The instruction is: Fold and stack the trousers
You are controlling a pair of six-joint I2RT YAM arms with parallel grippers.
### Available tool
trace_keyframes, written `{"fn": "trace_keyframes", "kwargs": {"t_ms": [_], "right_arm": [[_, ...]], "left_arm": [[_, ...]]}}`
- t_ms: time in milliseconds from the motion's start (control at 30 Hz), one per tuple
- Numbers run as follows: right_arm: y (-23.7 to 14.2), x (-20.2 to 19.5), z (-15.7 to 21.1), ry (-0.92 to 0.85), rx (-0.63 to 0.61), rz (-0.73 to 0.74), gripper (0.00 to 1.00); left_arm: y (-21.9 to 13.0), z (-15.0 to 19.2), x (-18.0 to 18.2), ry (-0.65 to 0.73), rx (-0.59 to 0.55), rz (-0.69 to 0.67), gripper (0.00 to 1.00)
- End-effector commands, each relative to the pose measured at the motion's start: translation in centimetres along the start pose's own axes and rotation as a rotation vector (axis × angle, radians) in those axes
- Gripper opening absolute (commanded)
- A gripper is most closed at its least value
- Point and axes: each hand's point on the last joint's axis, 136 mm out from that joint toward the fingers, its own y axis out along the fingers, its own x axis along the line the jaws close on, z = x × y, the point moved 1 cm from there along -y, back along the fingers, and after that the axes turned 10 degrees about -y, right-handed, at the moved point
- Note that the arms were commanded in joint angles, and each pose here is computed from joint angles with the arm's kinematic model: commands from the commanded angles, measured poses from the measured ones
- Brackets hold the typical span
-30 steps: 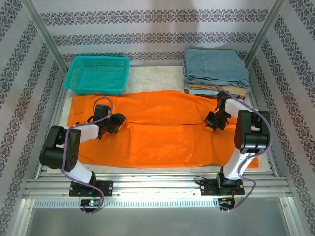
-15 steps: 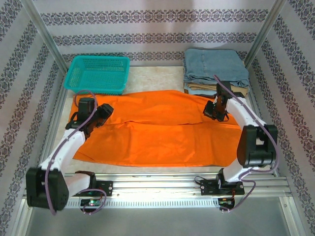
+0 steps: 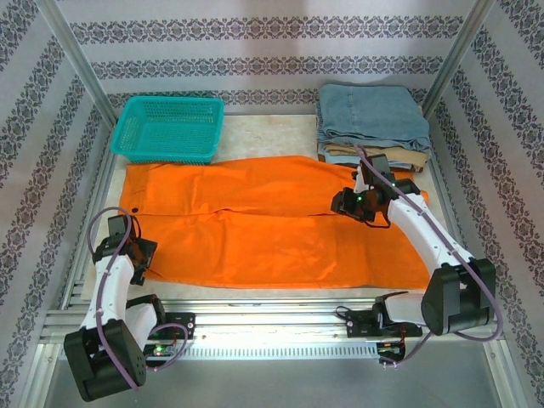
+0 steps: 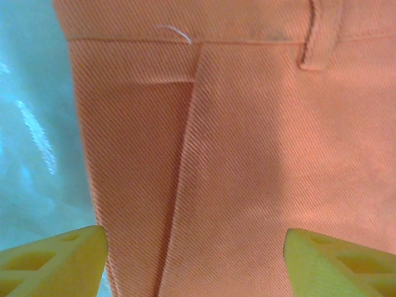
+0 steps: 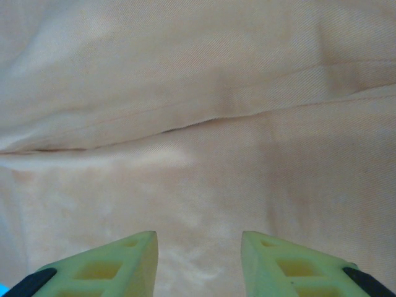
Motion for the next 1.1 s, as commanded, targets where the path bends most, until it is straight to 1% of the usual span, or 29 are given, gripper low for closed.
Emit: {"fn": "trace_keyframes", "kwargs": {"t_ms": [0, 67, 100, 167, 300, 333, 433, 467, 500, 600, 700, 767, 800, 867, 900, 967, 1067], "right_arm": [[-0.9, 0.3, 1.6, -0.018, 0.017, -0.006, 0.45], [-1.5, 0.2, 1.7, -0.022, 0.002, 0.006, 0.49], [-1.9, 0.2, 1.7, -0.023, -0.010, 0.010, 0.50], [-2.5, 0.3, 1.6, -0.025, -0.024, 0.011, 0.52], [-3.2, 0.6, 1.5, -0.019, -0.038, 0.004, 0.54], [-3.3, 0.6, 1.6, -0.016, -0.039, 0.005, 0.55], [-3.4, 0.6, 1.8, 0.001, -0.037, 0.004, 0.54], [-3.5, 0.7, 1.8, 0.006, -0.037, -0.001, 0.54], [-3.3, 0.7, 2.1, 0.018, -0.033, -0.004, 0.54], [-3.1, 0.2, 2.9, 0.093, -0.025, -0.001, 0.53], [-2.3, 0.2, 4.1, 0.271, 0.001, -0.123, 0.52], [-1.8, -0.4, 5.3, 0.394, 0.006, -0.151, 0.48], [-1.6, -0.6, 6.0, 0.457, 0.008, -0.158, 0.48], [-1.2, -1.1, 7.9, 0.535, 0.012, -0.136, 0.45], [-1.0, -1.2, 8.9, 0.554, 0.008, -0.119, 0.43], [-0.8, -1.9, 11.0, 0.591, 0.003, -0.058, 0.41], [0.1, -2.8, 14.2, 0.664, 0.023, -0.007, 0.37]], "left_arm": [[0.8, -1.0, 0.9, -0.045, -0.057, -0.035, 0.75], [1.7, -0.5, 0.4, -0.051, -0.022, 0.016, 0.74], [2.1, -0.6, 0.1, -0.048, -0.026, 0.041, 0.73], [2.6, -0.9, 0.4, -0.056, -0.052, 0.040, 0.71], [3.7, -1.3, 0.7, -0.044, -0.068, 0.029, 0.71], [4.0, -1.2, 0.7, -0.046, -0.060, 0.031, 0.66], [4.8, -0.9, 0.7, -0.059, -0.040, 0.036, 0.35], [4.8, -0.9, 0.6, -0.064, -0.035, 0.036, 0.28], [4.8, -0.8, 0.3, -0.062, -0.024, 0.045, 0.24], [4.8, -0.1, -0.8, -0.061, 0.011, 0.129, 0.23], [4.4, 0.5, -1.1, -0.086, 0.032, 0.190, 0.20], [3.9, 0.5, -1.0, -0.099, 0.030, 0.210, 0.14], [3.6, 0.5, -1.2, -0.100, 0.030, 0.225, 0.12], [2.9, 0.7, -1.6, -0.096, 0.036, 0.258, 0.06], [2.6, 0.7, -1.8, -0.098, 0.041, 0.274, 0.05], [2.1, 0.8, -2.2, -0.094, 0.050, 0.293, 0.00], [1.5, 0.8, -3.0, -0.093, 0.064, 0.312, 0.00]]}}
